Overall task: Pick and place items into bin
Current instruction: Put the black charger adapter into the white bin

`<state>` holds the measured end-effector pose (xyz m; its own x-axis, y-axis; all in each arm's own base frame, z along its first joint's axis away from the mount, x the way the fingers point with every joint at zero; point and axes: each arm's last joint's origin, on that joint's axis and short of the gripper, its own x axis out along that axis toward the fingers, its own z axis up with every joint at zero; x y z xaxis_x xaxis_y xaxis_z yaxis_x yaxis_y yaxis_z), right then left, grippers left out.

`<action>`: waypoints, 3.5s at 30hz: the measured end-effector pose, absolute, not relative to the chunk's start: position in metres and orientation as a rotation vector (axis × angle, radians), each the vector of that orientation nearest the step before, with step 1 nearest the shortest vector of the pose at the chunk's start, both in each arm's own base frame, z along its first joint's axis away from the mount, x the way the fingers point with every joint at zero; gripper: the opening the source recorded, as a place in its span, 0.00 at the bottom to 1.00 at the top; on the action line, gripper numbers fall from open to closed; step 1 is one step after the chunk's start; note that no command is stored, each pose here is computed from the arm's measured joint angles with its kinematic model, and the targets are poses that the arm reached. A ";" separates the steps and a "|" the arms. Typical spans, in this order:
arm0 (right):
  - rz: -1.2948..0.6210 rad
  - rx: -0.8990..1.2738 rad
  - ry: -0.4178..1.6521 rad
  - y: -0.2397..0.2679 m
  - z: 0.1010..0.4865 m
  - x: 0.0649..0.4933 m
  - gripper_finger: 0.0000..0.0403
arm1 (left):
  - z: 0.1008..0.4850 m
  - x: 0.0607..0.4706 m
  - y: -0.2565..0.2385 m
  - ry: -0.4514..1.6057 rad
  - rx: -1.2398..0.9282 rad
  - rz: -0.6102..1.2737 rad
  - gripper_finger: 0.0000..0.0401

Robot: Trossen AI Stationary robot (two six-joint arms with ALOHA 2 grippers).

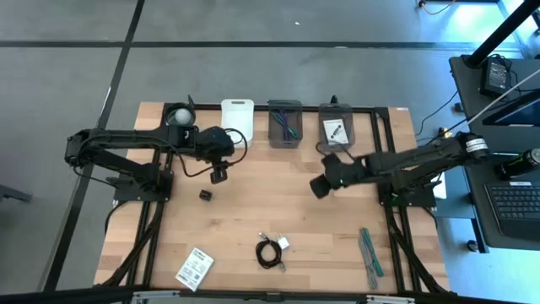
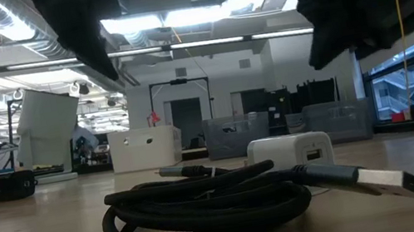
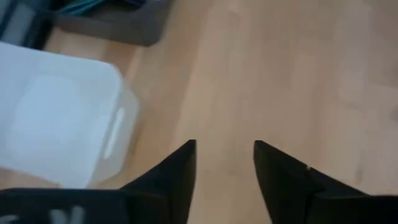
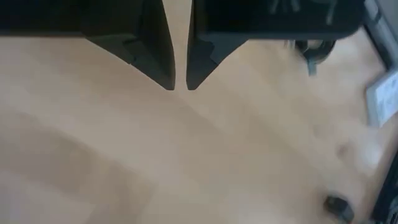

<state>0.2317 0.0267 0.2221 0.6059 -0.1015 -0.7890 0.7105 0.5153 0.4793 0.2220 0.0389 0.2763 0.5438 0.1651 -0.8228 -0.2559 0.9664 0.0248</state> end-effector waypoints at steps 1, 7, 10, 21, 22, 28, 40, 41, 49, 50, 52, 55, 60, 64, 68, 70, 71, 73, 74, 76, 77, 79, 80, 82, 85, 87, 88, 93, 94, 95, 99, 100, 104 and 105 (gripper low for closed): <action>-0.537 0.915 0.777 0.032 0.217 0.230 0.11 | 0.276 0.222 0.039 0.965 -0.096 0.238 0.43; -0.488 0.981 0.756 0.056 0.192 0.220 0.11 | 0.276 0.222 0.039 0.984 0.052 0.176 0.56; -0.481 0.988 0.764 0.061 0.185 0.216 0.11 | 0.276 0.222 0.040 0.988 0.078 0.187 0.58; -0.416 0.897 0.800 0.070 0.183 0.212 0.11 | 0.264 0.201 0.007 1.258 0.215 0.017 0.57; -0.412 0.891 0.801 0.070 0.183 0.212 0.11 | 0.264 0.200 0.003 1.273 0.205 0.014 0.57; -0.381 0.821 0.812 0.070 0.183 0.212 0.11 | 0.261 0.194 -0.019 1.327 0.211 -0.032 0.57; -0.367 0.793 0.816 0.070 0.183 0.212 0.11 | 0.207 0.191 -0.035 1.549 0.169 -0.114 0.57; -0.367 0.793 0.816 0.070 0.183 0.212 0.11 | 0.202 0.190 -0.035 1.559 0.160 -0.110 0.57; -0.367 0.798 0.816 0.070 0.183 0.212 0.11 | 0.182 0.192 -0.035 1.501 0.150 -0.100 0.57; -0.367 0.798 0.816 0.070 0.183 0.212 0.11 | 0.182 0.192 -0.035 1.504 0.151 -0.099 0.57; -0.367 0.798 0.816 0.070 0.183 0.212 0.11 | 0.181 0.193 -0.034 1.512 0.161 -0.083 0.57; -0.367 0.797 0.816 0.070 0.183 0.212 0.11 | 0.178 0.194 -0.034 1.525 0.163 -0.069 0.57; -0.367 0.796 0.816 0.069 0.183 0.212 0.11 | 0.169 0.198 -0.033 1.581 0.144 -0.094 0.57; -0.368 0.795 0.816 0.069 0.183 0.212 0.11 | 0.161 0.201 -0.033 1.619 0.149 -0.088 0.56; -0.367 0.793 0.816 0.069 0.183 0.212 0.11 | 0.153 0.211 -0.035 1.572 0.143 -0.089 0.57; -0.368 0.791 0.816 0.069 0.183 0.212 0.11 | 0.150 0.216 -0.036 1.553 0.141 -0.089 0.57; -0.368 0.791 0.816 0.069 0.183 0.212 0.11 | 0.148 0.218 -0.036 1.546 0.143 -0.088 0.56; -0.368 0.791 0.816 0.069 0.183 0.212 0.11 | 0.145 0.219 -0.036 1.558 0.145 -0.086 0.55; -0.368 0.792 0.816 0.069 0.183 0.212 0.11 | 0.143 0.219 -0.036 1.569 0.145 -0.086 0.54; -0.368 0.792 0.816 0.069 0.183 0.212 0.11 | 0.141 0.218 -0.036 1.591 0.143 -0.090 0.51; -0.368 0.792 0.816 0.069 0.183 0.212 0.11 | 0.141 0.218 -0.036 1.597 0.140 -0.092 0.50; -0.368 0.791 0.816 0.069 0.183 0.212 0.11 | 0.141 0.218 -0.036 1.600 0.139 -0.092 0.49; -0.368 0.791 0.816 0.069 0.183 0.212 0.11 | 0.141 0.218 -0.036 1.600 0.138 -0.092 0.48; -0.367 0.788 0.817 0.069 0.183 0.212 0.11 | 0.141 0.217 -0.036 1.607 0.138 -0.091 0.47; -0.359 0.772 0.819 0.069 0.183 0.212 0.11 | 0.141 0.216 -0.036 1.618 0.126 -0.103 0.44; -0.358 0.770 0.819 0.069 0.183 0.212 0.11 | 0.141 0.216 -0.037 1.620 0.107 -0.120 0.41; -0.358 0.770 0.820 0.069 0.183 0.212 0.11 | 0.141 0.216 -0.037 1.620 0.099 -0.126 0.40; -0.348 0.748 0.822 0.069 0.183 0.212 0.11 | 0.142 0.217 -0.038 1.618 0.052 -0.091 0.36; -0.345 0.745 0.822 0.069 0.183 0.212 0.11 | 0.144 0.219 -0.038 1.611 0.041 -0.081 0.36; -0.344 0.743 0.822 0.069 0.183 0.212 0.11 | 0.146 0.221 -0.038 1.601 0.032 -0.073 0.36; -0.336 0.726 0.824 0.069 0.183 0.212 0.11 | 0.160 0.234 -0.040 1.541 0.018 -0.054 0.36; -0.335 0.723 0.824 0.069 0.183 0.212 0.11 | 0.165 0.238 -0.041 1.519 0.017 -0.056 0.36; -0.330 0.713 0.825 0.069 0.183 0.212 0.11 | 0.190 0.259 -0.035 1.412 0.004 0.001 0.36; -0.323 0.698 0.827 0.069 0.183 0.212 0.11 | 0.198 0.265 -0.032 1.376 -0.007 0.037 0.36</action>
